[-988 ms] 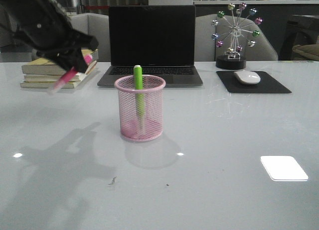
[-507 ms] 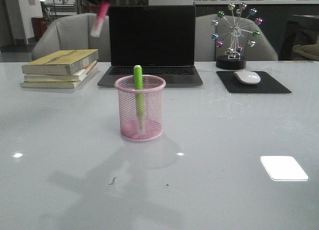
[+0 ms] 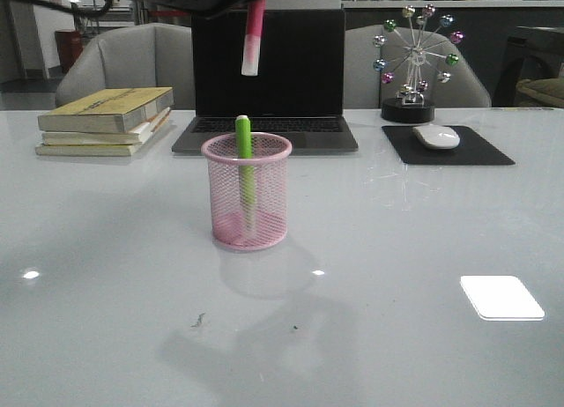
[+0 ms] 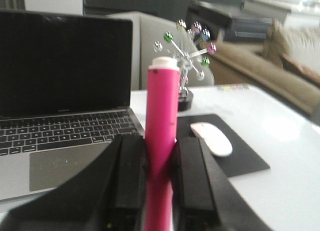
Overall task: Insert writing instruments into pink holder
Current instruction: 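Lift the pink marker upright and carry it above the holder, then lower the pink marker into the holder beside the green one and release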
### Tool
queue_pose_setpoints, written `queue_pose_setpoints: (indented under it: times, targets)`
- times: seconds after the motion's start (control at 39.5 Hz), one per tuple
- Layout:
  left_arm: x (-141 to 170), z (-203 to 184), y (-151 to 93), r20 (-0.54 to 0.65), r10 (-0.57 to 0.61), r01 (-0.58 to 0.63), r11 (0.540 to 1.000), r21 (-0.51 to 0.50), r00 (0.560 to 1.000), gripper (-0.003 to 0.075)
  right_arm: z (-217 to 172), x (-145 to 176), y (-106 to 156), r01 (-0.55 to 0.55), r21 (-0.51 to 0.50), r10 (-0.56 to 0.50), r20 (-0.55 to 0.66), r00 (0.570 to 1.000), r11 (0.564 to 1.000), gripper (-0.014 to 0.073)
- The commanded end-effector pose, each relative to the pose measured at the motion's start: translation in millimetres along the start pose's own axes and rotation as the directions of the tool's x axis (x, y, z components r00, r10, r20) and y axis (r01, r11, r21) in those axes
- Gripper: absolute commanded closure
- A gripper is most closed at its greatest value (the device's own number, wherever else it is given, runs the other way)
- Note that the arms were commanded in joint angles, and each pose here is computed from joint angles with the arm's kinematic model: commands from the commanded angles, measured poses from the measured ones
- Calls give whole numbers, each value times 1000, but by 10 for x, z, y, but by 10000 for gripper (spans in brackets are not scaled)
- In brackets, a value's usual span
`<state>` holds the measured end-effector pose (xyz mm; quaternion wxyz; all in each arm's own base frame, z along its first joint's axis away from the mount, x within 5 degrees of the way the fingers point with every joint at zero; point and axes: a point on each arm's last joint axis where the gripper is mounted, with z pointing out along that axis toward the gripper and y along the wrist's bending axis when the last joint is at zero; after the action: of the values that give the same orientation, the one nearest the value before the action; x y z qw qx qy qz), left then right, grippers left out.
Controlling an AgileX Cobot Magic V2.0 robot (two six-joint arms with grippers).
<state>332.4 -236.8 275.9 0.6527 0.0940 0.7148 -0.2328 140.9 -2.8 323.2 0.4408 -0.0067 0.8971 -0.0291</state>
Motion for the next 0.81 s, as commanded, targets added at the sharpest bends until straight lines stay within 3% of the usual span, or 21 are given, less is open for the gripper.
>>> queue_pose_setpoints:
  times: [0.0, 0.35, 0.63, 0.79]
  targets:
    - [-255, -141, -21, 248, -67, 65, 998, 17, 966, 621, -64, -133, -24, 8, 16, -10, 99, 995, 1000, 117]
    - [330, 2, 37, 193, -154, 143, 987, 69, 969, 621, -64, -133, -24, 8, 16, -10, 99, 995, 1000, 117]
    - [423, 27, 46, 143, -148, 141, 988, 58, 979, 619, -64, -133, -24, 8, 16, -10, 99, 995, 1000, 117]
    - [502, 36, 50, 59, -146, 144, 989, 42, 987, 564, -64, -133, -24, 8, 16, -10, 99, 995, 1000, 117]
